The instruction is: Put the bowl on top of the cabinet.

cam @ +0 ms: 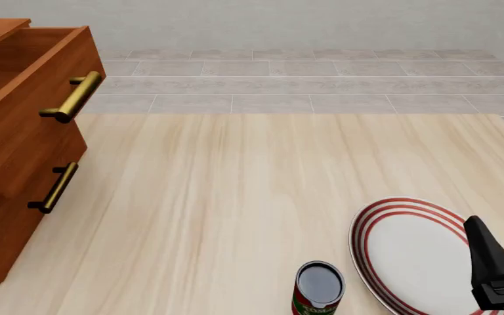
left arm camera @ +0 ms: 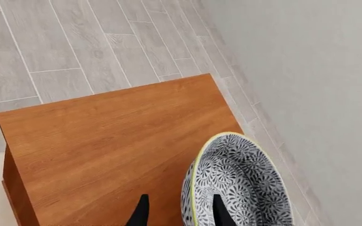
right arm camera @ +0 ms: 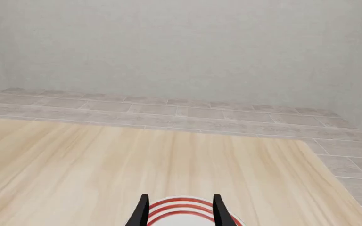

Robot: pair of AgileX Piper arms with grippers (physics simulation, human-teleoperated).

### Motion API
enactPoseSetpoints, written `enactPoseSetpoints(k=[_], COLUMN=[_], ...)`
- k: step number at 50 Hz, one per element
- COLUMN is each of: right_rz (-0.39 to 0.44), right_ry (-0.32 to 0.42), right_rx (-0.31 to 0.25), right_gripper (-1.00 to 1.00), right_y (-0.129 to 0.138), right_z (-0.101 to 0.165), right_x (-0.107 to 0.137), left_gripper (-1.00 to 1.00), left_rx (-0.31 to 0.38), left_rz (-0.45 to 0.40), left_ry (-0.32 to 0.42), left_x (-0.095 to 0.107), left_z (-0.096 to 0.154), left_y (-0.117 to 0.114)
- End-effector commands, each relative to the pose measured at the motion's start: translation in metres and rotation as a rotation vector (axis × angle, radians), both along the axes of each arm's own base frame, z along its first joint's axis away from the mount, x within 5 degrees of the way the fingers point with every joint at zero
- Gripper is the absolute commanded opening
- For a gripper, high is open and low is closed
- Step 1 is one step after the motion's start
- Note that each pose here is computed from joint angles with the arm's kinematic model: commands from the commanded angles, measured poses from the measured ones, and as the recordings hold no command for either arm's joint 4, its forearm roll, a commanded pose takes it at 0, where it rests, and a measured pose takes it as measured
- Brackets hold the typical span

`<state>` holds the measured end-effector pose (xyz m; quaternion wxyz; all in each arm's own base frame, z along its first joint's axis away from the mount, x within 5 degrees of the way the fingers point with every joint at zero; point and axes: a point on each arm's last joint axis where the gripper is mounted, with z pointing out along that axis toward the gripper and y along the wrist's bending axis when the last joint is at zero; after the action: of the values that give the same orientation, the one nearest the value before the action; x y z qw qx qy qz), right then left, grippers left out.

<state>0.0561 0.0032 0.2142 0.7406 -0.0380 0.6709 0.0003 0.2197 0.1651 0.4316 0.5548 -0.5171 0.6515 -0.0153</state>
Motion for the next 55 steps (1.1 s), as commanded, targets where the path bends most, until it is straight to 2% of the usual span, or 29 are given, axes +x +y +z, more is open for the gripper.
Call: enactPoseSetpoints(k=[1, 20, 23, 25, 26, 28, 29, 34, 35, 37, 38, 41, 42, 43, 45, 46, 49, 55], right_rz=[0.0, 0.0, 0.0, 0.0, 0.001, 0.002, 0.002, 0.001, 0.002, 0.003, 0.003, 0.002, 0.002, 0.002, 0.002, 0.002, 0.001, 0.001], right_ry=[-0.001, -0.004, -0.005, -0.005, -0.005, -0.005, -0.005, -0.006, -0.006, -0.006, -0.006, -0.006, -0.006, -0.006, -0.006, -0.006, -0.007, -0.008], right_rx=[-0.001, 0.001, 0.0, 0.0, 0.0, 0.0, 0.001, 0.0, 0.001, 0.0, 0.0, 0.002, 0.002, 0.002, 0.002, 0.003, 0.004, 0.006], right_gripper=[1.0, 1.0, 1.0, 1.0, 1.0, 1.0, 1.0, 1.0, 1.0, 1.0, 1.0, 1.0, 1.0, 1.0, 1.0, 1.0, 1.0, 1.0], right_y=[0.0, 0.0, 0.0, 0.0, 0.0, 0.0, 0.0, 0.0, 0.0, 0.0, 0.0, 0.0, 0.0, 0.0, 0.0, 0.0, 0.0, 0.0], right_z=[0.0, 0.0, 0.0, 0.0, 0.0, 0.0, 0.0, 0.001, 0.001, 0.001, 0.001, 0.001, 0.001, 0.001, 0.001, 0.001, 0.001, 0.001], right_x=[0.0, 0.0, 0.0, 0.0, 0.0, 0.0, 0.0, 0.0, 0.0, 0.0, 0.0, 0.0, 0.0, 0.0, 0.0, 0.0, 0.0, 0.0], left_gripper=[1.0, 1.0, 1.0, 1.0, 1.0, 1.0, 1.0, 1.0, 1.0, 1.0, 1.0, 1.0, 1.0, 1.0, 1.0, 1.0, 1.0, 1.0], left_rx=[0.014, 0.047, 0.077, 0.056, 0.086, 0.061, 0.093, 0.083, 0.111, 0.128, 0.109, 0.133, 0.163, 0.152, 0.185, 0.173, 0.203, 0.211], left_rz=[-0.005, -0.026, -0.036, -0.029, -0.041, -0.032, -0.039, -0.044, -0.045, -0.044, -0.035, -0.039, -0.037, -0.031, -0.025, -0.026, -0.02, -0.014], left_ry=[-0.008, -0.053, -0.069, -0.075, -0.07, -0.085, -0.091, -0.11, -0.132, -0.135, -0.144, -0.17, -0.176, -0.194, -0.21, -0.222, -0.24, -0.243], left_x=[-0.004, -0.019, -0.027, -0.028, -0.03, -0.033, -0.038, -0.047, -0.056, -0.06, -0.062, -0.075, -0.08, -0.085, -0.094, -0.098, -0.109, -0.112], left_z=[0.006, 0.024, 0.035, 0.032, 0.038, 0.036, 0.044, 0.047, 0.056, 0.06, 0.058, 0.066, 0.072, 0.072, 0.08, 0.08, 0.085, 0.086], left_y=[-0.004, -0.022, -0.029, -0.03, -0.032, -0.034, -0.037, -0.047, -0.053, -0.054, -0.055, -0.064, -0.067, -0.07, -0.075, -0.078, -0.085, -0.085])
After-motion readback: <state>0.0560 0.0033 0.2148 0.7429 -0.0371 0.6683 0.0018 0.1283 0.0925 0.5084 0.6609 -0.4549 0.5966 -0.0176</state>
